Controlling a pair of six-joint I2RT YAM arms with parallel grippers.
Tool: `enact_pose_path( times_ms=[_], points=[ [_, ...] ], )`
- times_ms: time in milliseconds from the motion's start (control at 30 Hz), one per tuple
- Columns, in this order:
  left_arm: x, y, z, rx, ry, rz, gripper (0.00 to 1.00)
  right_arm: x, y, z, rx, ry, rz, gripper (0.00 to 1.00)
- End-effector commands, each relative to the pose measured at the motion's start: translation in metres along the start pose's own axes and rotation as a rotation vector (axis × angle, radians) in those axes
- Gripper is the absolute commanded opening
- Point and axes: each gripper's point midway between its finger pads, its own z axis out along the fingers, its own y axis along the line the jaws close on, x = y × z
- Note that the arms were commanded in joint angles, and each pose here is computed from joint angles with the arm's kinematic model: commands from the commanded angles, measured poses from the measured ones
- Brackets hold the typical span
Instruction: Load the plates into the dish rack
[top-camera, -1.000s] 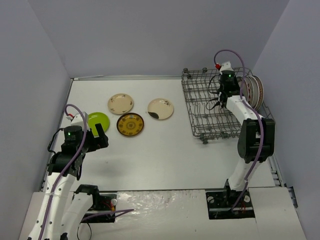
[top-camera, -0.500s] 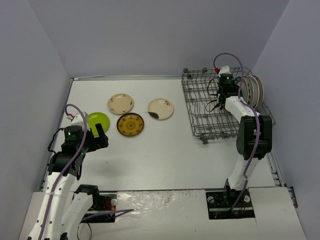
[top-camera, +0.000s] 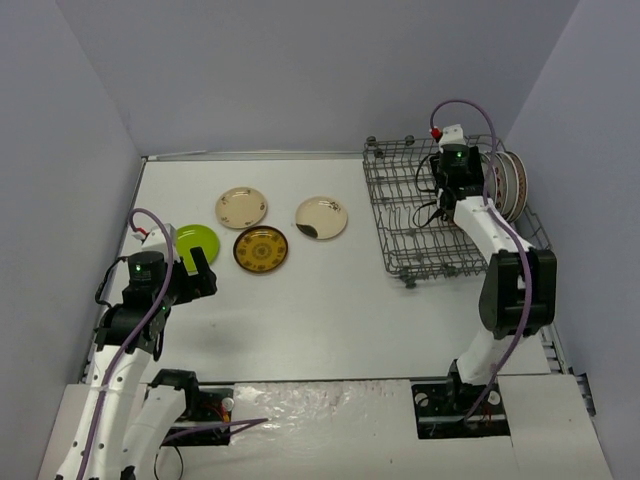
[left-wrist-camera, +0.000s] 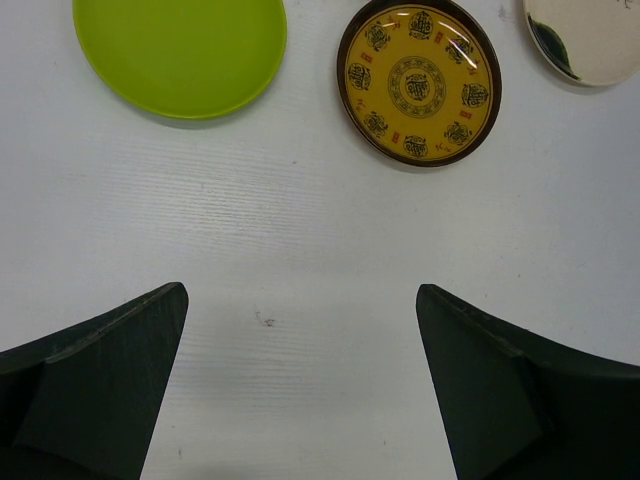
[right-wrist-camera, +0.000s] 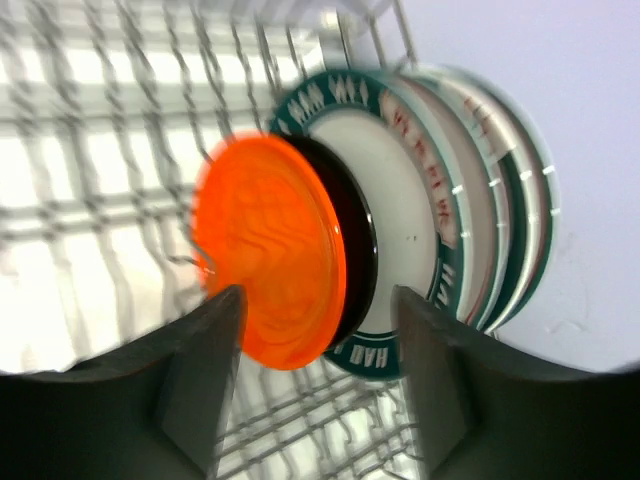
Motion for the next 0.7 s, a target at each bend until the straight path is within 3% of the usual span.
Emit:
enact_pose_path(
  times_ms=[0, 167, 267, 400, 500, 667],
  points=[
    [-0.02, -0.006, -0.002, 0.025, -0.068, 0.026, 0.97, -0.1, 0.008, -0.094, -0.132, -0.272, 0.201, 0.72],
    [-0.02, -0.007, -0.003, 0.026, -0.068, 0.023, 0.97, -0.114, 0.078, -0.163, -0.455, -0.296, 0.443, 0.76],
    [-0.02, -0.007, -0.002, 0.026, -0.065, 0.023, 0.97, -0.102, 0.14, -0.194, -0.637, -0.202, 0.594, 0.77],
    [-0.02, -0.006, -0.002, 0.021, -0.068, 0.023, 0.97, -0.069, 0.24, -0.248, -0.857, -0.067, 0.646, 0.77],
    [-0.021, -0.005, -0.003, 0.015, -0.07, 0.021, 0.97, -0.048, 0.295, -0.266, -0.944, 0.052, 0.778, 0.77],
    [-0.021, -0.003, -0.003, 0.005, -0.073, 0.018, 0.97, -0.025, 0.354, -0.283, -0.994, 0.191, 0.87, 0.76]
  ],
)
